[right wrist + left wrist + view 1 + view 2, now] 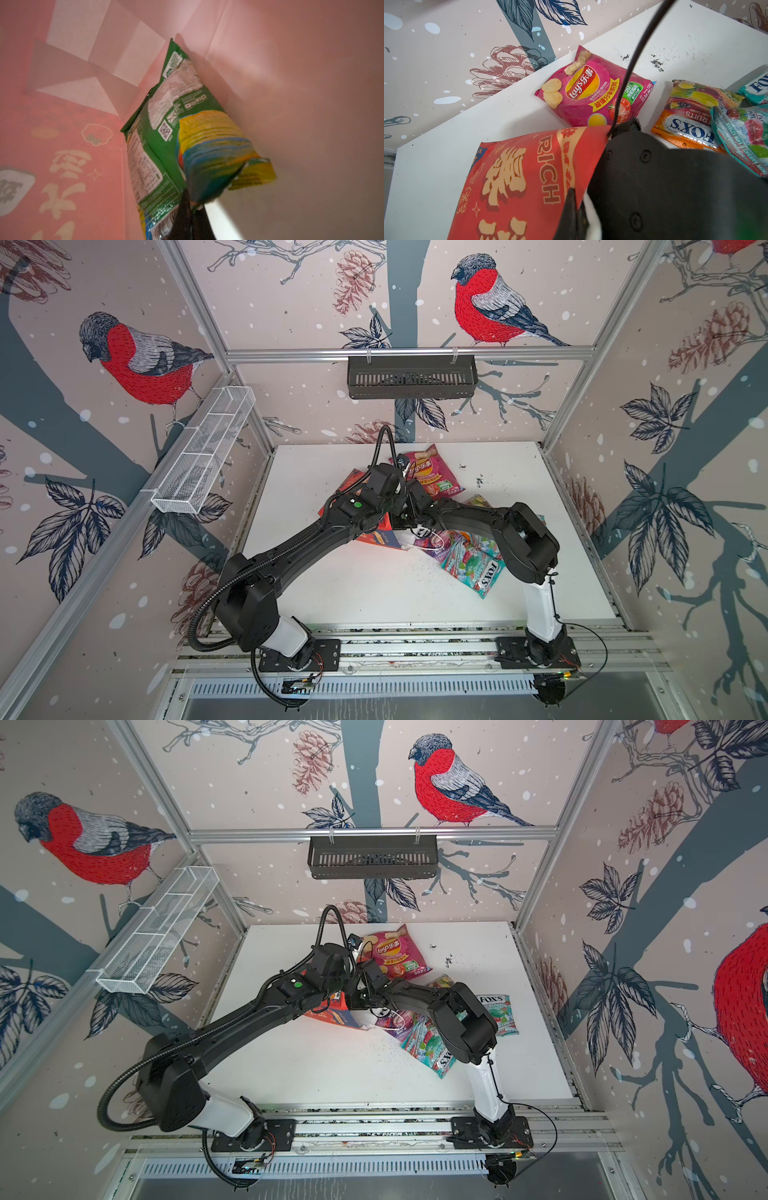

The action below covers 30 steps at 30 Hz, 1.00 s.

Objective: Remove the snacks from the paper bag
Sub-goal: 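Close the right gripper on the green packet inside the bag, then lift the green packet out with the right gripper while the left releases the bag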

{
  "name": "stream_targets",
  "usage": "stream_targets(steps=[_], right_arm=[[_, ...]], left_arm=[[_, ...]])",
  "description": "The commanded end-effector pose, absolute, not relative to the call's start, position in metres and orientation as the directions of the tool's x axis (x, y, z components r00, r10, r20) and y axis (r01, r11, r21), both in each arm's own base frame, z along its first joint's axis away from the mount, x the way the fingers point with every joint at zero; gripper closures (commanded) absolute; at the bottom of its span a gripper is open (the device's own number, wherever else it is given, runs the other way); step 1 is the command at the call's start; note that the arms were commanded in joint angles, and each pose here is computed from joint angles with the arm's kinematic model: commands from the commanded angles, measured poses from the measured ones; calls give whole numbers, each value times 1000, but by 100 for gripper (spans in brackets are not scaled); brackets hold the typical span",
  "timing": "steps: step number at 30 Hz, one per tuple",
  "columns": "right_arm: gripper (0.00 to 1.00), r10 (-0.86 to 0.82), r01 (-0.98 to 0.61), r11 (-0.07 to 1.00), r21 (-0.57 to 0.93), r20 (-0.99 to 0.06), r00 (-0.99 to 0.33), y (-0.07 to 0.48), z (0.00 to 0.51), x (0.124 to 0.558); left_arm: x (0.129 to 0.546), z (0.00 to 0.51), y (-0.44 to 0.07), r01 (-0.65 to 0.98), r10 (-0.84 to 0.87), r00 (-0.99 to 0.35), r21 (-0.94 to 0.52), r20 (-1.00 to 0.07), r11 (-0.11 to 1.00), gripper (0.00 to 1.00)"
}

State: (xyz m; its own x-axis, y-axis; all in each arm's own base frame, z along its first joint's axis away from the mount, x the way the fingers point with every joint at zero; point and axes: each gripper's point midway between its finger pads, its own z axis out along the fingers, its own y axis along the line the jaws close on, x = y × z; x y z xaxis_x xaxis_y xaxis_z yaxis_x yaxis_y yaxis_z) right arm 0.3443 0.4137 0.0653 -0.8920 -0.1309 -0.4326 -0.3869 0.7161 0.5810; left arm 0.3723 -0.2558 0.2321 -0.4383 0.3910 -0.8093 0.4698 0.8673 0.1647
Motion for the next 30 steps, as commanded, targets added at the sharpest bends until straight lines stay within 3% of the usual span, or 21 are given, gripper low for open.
stream_targets(steps=[1,30], right_arm=[[100,-125,-420,714,560,-488,-864,413,77,351],[100,-133,-502,710,493,-607,-784,383,112,330]], left_arm=[[374,230,-254,459,399,-447,178,-800,871,100],[393,239,-249,398,364,-454,180,-813,900,100]])
